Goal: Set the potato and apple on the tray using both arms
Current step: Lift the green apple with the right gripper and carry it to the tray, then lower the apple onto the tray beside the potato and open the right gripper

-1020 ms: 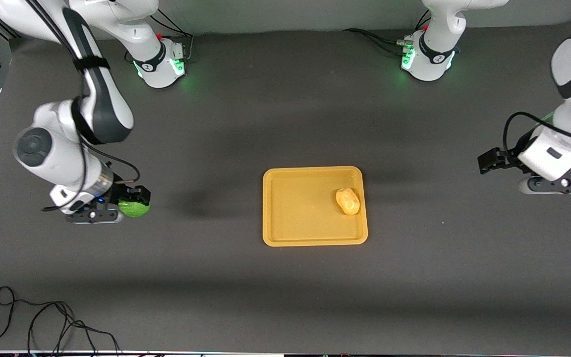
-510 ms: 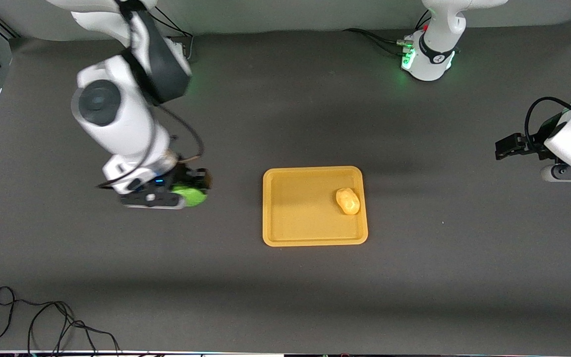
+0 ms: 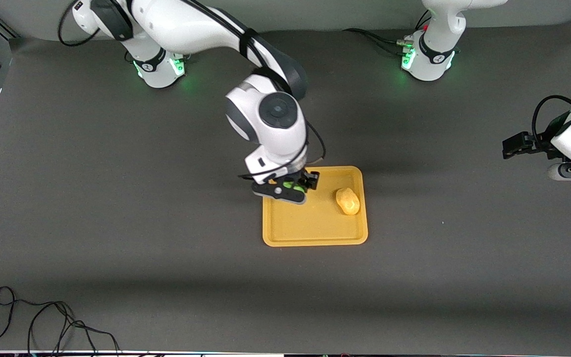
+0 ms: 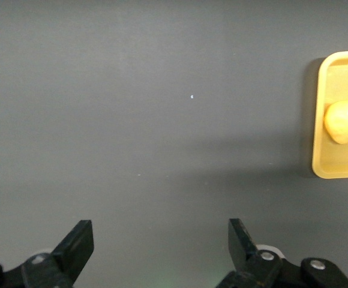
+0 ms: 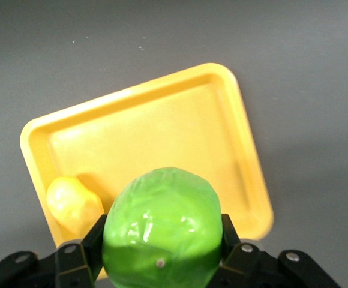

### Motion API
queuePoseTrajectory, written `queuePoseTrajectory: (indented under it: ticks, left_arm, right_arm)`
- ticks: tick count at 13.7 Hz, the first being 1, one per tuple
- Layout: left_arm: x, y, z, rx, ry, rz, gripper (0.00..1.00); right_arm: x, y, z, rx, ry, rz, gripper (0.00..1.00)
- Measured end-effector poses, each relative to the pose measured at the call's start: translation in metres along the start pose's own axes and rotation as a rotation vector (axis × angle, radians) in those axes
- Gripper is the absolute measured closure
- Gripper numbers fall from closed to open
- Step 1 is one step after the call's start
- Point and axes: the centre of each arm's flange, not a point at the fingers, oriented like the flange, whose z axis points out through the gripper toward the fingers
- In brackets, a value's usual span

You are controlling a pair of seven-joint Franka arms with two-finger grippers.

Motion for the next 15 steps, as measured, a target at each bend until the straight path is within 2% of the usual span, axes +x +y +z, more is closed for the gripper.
queuePoseTrajectory:
  ticks: [2,6,12,15]
  left_arm:
    - [0.001,0.000,-0.001,0.002,0.010,0.002,0.00]
    - [0.002,0.002,-0.002,-0.026,0.021,0.001,0.00]
    - [0.004,0.002,0.001,-0.027,0.014,0.001,0.00]
    - [0.004,-0.002,0.003,-0.028,0.012,-0.001,0.00]
  right_arm:
    - [0.001,-0.007,0.048,-0.003,0.033,-0.019,0.25]
    - [-0.012,-0.018,0.121,0.011,0.058,-0.055,0.25]
    - [-0.023,-0.021,0.152,0.018,0.064,-0.073,0.25]
    - [-0.025,-0.023,0.152,0.020,0.065,-0.076,0.00]
